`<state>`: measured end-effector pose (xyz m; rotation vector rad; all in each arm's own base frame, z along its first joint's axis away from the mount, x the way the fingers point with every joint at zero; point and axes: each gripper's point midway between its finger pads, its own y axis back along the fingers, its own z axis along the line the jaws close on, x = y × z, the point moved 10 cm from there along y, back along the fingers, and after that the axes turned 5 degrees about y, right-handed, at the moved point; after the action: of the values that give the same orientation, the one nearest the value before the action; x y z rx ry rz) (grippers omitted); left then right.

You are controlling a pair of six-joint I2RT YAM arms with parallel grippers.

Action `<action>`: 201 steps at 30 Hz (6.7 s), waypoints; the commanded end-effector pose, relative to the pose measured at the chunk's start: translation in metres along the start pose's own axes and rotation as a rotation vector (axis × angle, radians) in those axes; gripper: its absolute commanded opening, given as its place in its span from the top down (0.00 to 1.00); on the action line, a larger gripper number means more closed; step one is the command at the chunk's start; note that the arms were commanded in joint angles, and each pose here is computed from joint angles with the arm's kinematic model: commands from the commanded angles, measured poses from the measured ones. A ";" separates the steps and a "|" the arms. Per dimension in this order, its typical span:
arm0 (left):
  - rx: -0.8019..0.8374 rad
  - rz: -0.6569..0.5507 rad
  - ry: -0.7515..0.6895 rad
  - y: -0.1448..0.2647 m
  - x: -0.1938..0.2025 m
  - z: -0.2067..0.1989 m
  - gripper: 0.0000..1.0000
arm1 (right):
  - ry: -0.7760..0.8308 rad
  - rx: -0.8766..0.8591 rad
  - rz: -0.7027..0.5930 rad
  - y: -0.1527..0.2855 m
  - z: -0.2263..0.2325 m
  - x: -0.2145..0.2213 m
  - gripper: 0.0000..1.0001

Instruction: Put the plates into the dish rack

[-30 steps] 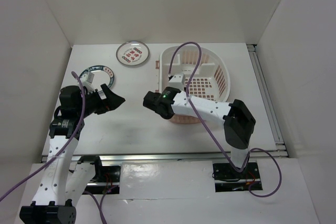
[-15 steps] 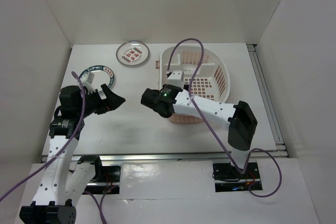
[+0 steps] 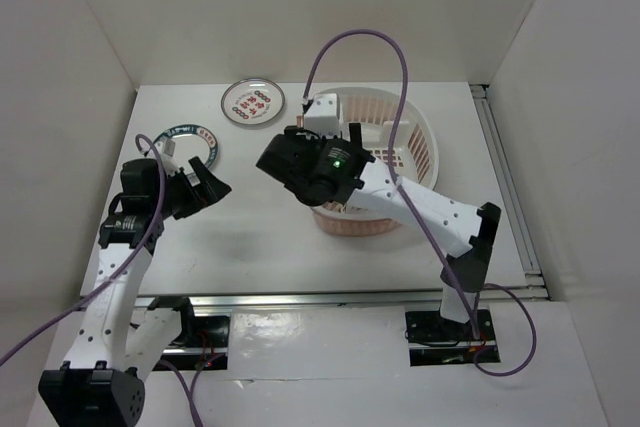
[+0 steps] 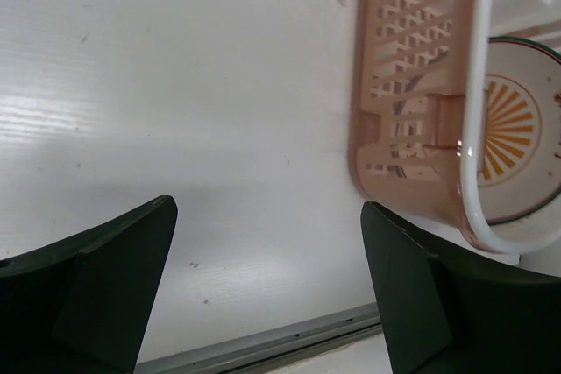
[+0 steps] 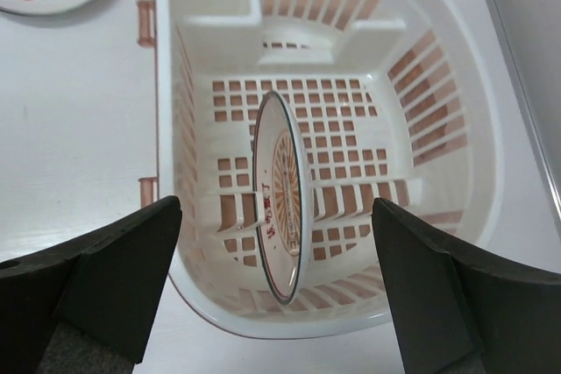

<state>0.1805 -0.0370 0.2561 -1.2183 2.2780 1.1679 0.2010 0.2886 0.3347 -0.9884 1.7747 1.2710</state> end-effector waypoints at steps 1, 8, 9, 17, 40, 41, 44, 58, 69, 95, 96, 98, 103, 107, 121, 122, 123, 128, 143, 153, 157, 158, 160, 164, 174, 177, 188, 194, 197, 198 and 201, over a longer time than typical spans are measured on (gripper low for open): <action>-0.081 -0.053 0.072 -0.002 -0.012 0.002 0.00 | -0.012 -0.025 -0.134 0.032 -0.039 -0.047 0.04; -0.181 -0.140 0.393 -0.038 -0.009 0.033 0.00 | 0.021 -0.568 -0.248 0.099 -0.058 -0.044 0.01; -0.190 -0.182 0.434 -0.041 -0.010 0.039 0.00 | 0.007 -0.633 -0.261 0.102 -0.062 -0.042 0.01; -0.249 -0.374 0.679 -0.082 0.004 0.089 0.00 | 0.011 -0.847 -0.310 0.115 -0.080 -0.038 0.01; -0.438 -0.521 0.885 -0.169 -0.033 0.148 0.04 | 0.025 -0.980 -0.343 0.118 -0.094 -0.013 0.01; -0.458 -0.507 0.888 -0.171 -0.029 0.151 0.04 | 0.032 -0.978 -0.338 0.117 -0.093 -0.011 0.01; -0.471 -0.512 0.908 -0.175 -0.029 0.154 0.11 | 0.032 -0.979 -0.348 0.117 -0.093 -0.012 0.01; -0.533 -0.515 0.909 -0.188 -0.041 0.160 0.30 | 0.033 -1.020 -0.340 0.118 -0.088 -0.008 0.01; -0.545 -0.495 0.949 -0.190 -0.040 0.164 0.53 | 0.022 -1.056 -0.351 0.121 -0.091 -0.007 0.01; -0.639 -0.369 0.978 -0.207 -0.049 0.176 1.00 | 0.006 -1.061 -0.374 0.122 -0.096 -0.009 0.01; -0.650 -0.358 0.968 -0.207 -0.052 0.175 1.00 | 0.003 -1.050 -0.375 0.121 -0.096 -0.010 0.01; -0.652 -0.346 0.931 -0.197 -0.064 0.163 1.00 | 0.015 -1.019 -0.363 0.118 -0.093 -0.007 0.01; -0.514 -0.470 0.778 -0.153 -0.093 0.115 1.00 | 0.029 -0.989 -0.379 0.114 -0.083 -0.009 0.01; -0.374 -0.559 0.635 -0.111 -0.107 0.079 1.00 | 0.068 -0.944 -0.368 0.100 -0.067 -0.008 0.01; 0.263 -0.432 0.187 0.009 -0.059 -0.013 1.00 | 0.036 -0.986 -0.477 0.014 -0.069 -0.113 0.01; 0.300 -0.405 0.170 0.012 -0.056 -0.017 1.00 | 0.020 -1.009 -0.473 0.010 -0.069 -0.118 0.01; 0.345 -0.380 0.147 0.014 -0.055 -0.021 1.00 | 0.009 -1.030 -0.478 0.006 -0.070 -0.125 0.01; 0.599 -0.262 0.004 0.030 -0.041 -0.039 1.00 | -0.015 -1.189 -0.391 -0.041 -0.070 -0.123 0.04; 0.792 -0.198 -0.063 0.024 -0.036 -0.043 1.00 | -0.052 -1.352 -0.227 -0.057 -0.035 -0.080 0.09; 0.802 -0.205 -0.017 0.016 -0.046 -0.046 0.99 | -0.121 -1.299 -0.163 -0.060 -0.027 -0.071 1.00; 0.691 -0.195 0.029 0.010 -0.046 -0.039 0.24 | -0.161 -1.187 -0.210 -0.046 -0.043 -0.092 1.00; 0.679 -0.189 0.028 0.009 -0.045 -0.037 0.00 | -0.170 -1.151 -0.216 -0.045 -0.047 -0.097 1.00; 0.654 -0.190 0.019 0.010 -0.041 -0.035 0.00 | -0.226 -0.996 -0.294 -0.030 -0.071 -0.120 1.00; 0.588 -0.141 -0.061 0.016 -0.042 -0.035 0.00 | -0.264 -0.631 -0.309 -0.011 -0.114 -0.131 1.00; 0.307 -0.098 -0.083 0.016 -0.024 -0.023 0.00 | -0.222 0.025 -0.189 0.013 -0.173 -0.072 1.00; 0.293 -0.093 -0.075 0.016 -0.023 -0.022 0.00 | -0.207 0.119 -0.182 0.011 -0.180 -0.066 1.00; 0.270 -0.092 -0.073 0.015 -0.022 -0.019 0.00 | -0.138 0.234 -0.084 -0.017 -0.145 -0.030 1.00; 0.269 -0.092 -0.073 0.015 -0.022 -0.019 0.00 | -0.117 0.191 -0.045 -0.018 -0.127 -0.008 1.00; 0.264 -0.098 -0.069 0.015 -0.023 -0.018 0.00 | -0.113 0.171 -0.033 -0.014 -0.122 -0.002 1.00; 0.264 -0.098 -0.069 0.015 -0.023 -0.018 0.00 | -0.113 0.174 -0.029 -0.015 -0.121 0.001 1.00; 0.271 -0.093 -0.070 0.015 -0.022 -0.019 0.00 | -0.087 0.179 -0.012 -0.018 -0.116 0.012 1.00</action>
<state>0.1843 -0.0354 0.2809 -1.1576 2.2717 0.8460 0.2004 0.1738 0.3477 -0.8597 1.8092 1.1582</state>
